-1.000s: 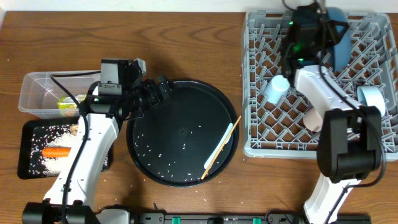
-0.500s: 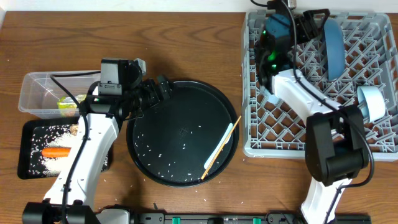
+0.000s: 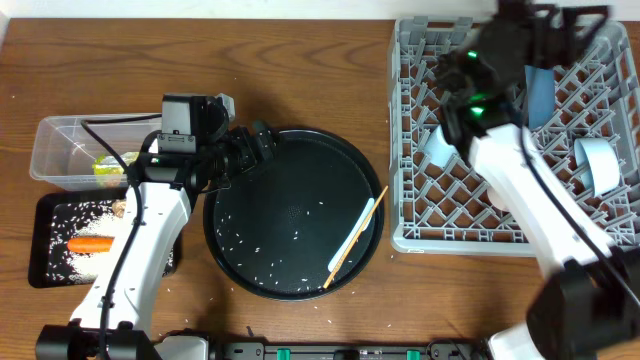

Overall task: Sort waste into correct bins and load items into the dishwasher rack
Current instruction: 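Open the right gripper and pull it back from the plate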

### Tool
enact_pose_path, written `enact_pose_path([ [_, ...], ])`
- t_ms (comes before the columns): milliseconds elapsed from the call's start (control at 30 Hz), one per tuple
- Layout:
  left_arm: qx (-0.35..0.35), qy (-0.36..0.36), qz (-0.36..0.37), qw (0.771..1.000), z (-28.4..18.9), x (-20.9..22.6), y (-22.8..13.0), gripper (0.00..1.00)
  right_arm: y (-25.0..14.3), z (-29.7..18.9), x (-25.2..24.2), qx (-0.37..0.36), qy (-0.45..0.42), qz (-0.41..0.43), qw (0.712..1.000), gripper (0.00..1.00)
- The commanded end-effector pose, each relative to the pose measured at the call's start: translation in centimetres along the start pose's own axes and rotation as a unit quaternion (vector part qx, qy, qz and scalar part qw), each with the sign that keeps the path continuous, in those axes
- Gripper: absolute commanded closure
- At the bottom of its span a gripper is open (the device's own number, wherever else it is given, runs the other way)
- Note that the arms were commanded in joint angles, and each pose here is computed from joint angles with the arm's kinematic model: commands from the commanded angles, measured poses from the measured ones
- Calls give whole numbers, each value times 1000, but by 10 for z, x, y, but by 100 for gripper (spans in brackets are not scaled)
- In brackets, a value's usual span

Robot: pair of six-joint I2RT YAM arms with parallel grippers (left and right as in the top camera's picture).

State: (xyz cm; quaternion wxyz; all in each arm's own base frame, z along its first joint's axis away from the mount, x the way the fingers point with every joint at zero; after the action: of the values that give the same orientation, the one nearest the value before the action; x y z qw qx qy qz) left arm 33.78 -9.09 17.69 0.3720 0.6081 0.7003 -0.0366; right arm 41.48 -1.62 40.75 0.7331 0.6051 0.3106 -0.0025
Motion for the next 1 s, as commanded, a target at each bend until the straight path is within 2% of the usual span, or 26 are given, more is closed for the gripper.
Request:
enact_pose_path([
  [0,-4,7,5,1000,-1,3,2,2,19,2,-41,-6,-10,50,999,5],
  [233,-4,7,5,1000,-1,3,2,2,67,9,-104,-9,-25,96,995,1],
  [433,-4,7,5,1000,-1,3,2,2,113,1,-144,-26,20,153,988,1],
  [600,-4,7,5,1000,-1,3,2,2,122,-10,-139,-36,145,168,974,1],
  [700,-4,7,5,1000,-1,3,2,2,111,-16,-118,-10,273,179,945,1],
  [767,-4,7,5,1000,-1,3,2,2,98,-12,-108,27,332,205,920,5],
  [833,-4,7,5,1000,-1,3,2,2,78,0,-97,88,391,243,883,12],
  [967,-4,7,5,1000,-1,3,2,2,45,30,-80,181,473,278,816,50],
])
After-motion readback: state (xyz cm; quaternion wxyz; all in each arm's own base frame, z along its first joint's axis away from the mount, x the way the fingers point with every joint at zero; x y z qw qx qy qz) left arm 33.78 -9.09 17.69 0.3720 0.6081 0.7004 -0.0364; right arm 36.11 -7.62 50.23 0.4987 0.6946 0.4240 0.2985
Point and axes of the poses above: each gripper's point midway between its finger pads, its own z axis out along the fingers, its own x axis along the line the jaws close on, y = z × x, the point moved 3 cm from there along -z, back along the fingers, and after that the axes turned 11 degrees about z, right-handed, at the moved point
